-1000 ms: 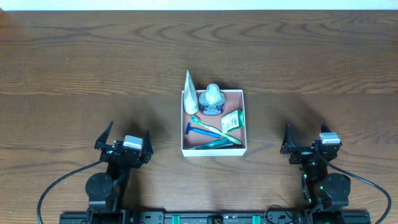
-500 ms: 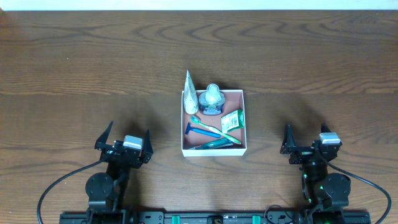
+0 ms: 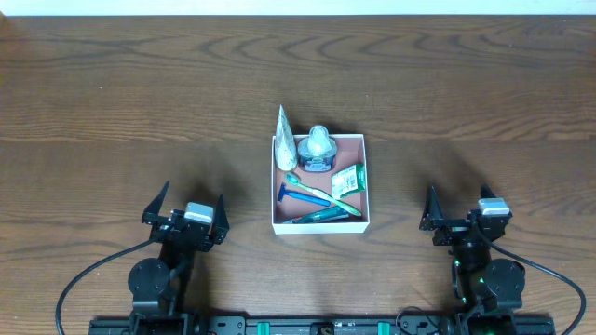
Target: Pack container
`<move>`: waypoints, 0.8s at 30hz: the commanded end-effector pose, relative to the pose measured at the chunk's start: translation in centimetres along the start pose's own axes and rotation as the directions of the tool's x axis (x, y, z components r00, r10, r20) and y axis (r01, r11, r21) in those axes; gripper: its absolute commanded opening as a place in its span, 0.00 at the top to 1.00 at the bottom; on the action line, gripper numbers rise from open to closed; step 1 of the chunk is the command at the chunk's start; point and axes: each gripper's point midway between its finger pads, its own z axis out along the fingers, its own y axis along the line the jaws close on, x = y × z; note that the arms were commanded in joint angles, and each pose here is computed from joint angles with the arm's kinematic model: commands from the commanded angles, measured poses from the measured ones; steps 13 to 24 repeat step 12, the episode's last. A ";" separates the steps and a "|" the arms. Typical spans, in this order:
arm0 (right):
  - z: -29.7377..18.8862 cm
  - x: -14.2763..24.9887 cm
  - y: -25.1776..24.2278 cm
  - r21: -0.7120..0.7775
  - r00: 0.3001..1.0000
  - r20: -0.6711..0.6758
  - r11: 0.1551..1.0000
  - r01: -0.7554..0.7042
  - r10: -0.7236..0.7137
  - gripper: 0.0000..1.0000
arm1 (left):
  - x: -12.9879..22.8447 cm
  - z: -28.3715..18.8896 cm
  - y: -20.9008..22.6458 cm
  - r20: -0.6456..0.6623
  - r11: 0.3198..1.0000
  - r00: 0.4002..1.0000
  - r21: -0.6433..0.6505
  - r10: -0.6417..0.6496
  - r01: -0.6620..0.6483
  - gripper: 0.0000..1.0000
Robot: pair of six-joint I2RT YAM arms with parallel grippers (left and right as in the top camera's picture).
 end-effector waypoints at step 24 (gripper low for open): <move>0.0 0.1 0.3 -0.015 1.000 -0.001 1.000 0.014 -0.014 0.01 | 1.6 0.2 -0.4 -0.037 1.000 0.999 0.005 -0.003 0.003 0.02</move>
